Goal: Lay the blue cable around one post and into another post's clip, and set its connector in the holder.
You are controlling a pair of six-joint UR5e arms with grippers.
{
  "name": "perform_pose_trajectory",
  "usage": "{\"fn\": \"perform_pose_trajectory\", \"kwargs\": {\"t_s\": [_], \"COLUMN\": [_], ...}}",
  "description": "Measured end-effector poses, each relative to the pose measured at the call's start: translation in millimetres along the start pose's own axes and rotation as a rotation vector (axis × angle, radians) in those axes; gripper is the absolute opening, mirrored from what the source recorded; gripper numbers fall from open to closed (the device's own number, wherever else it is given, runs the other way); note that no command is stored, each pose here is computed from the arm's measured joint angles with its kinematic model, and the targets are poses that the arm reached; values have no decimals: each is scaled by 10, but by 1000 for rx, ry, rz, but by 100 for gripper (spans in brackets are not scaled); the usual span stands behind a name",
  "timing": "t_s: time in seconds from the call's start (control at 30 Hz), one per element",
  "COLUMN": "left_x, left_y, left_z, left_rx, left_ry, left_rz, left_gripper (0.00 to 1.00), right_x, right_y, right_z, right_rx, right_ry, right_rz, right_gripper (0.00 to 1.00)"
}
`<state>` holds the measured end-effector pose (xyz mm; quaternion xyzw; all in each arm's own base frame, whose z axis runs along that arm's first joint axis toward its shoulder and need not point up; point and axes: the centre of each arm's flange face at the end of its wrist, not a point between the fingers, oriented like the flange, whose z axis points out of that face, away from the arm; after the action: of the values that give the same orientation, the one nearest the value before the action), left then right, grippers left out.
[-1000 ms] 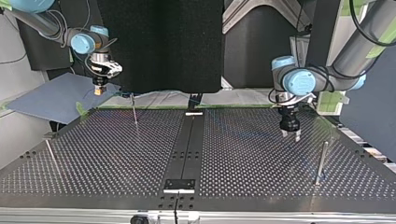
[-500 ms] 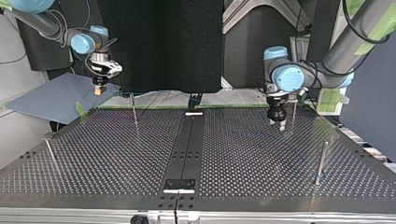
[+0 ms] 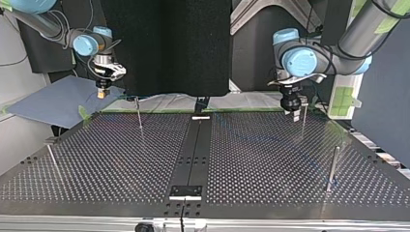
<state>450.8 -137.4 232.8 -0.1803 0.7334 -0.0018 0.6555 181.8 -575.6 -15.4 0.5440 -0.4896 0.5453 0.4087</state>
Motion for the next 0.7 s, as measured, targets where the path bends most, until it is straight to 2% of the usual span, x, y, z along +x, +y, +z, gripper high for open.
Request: {"fn": "perform_pose_trajectory", "kwargs": {"t_s": [0.33,0.53,0.7], "left_x": [-37,-322,-646], "left_y": [134,62,7], "left_z": [-371,-411,-434], "left_rx": [-29,-27,-52], "left_ry": [29,-2,-48], "left_rz": [68,105,134], "left_gripper": [98,98,98], "right_x": [-4,0,0], "right_y": [-2,-12,-21], "right_z": [-3,0,1], "right_rx": [3,13,22], "right_ry": [-3,-2,-3], "right_rz": [2,6,11], "right_gripper": [0,0,0]}}
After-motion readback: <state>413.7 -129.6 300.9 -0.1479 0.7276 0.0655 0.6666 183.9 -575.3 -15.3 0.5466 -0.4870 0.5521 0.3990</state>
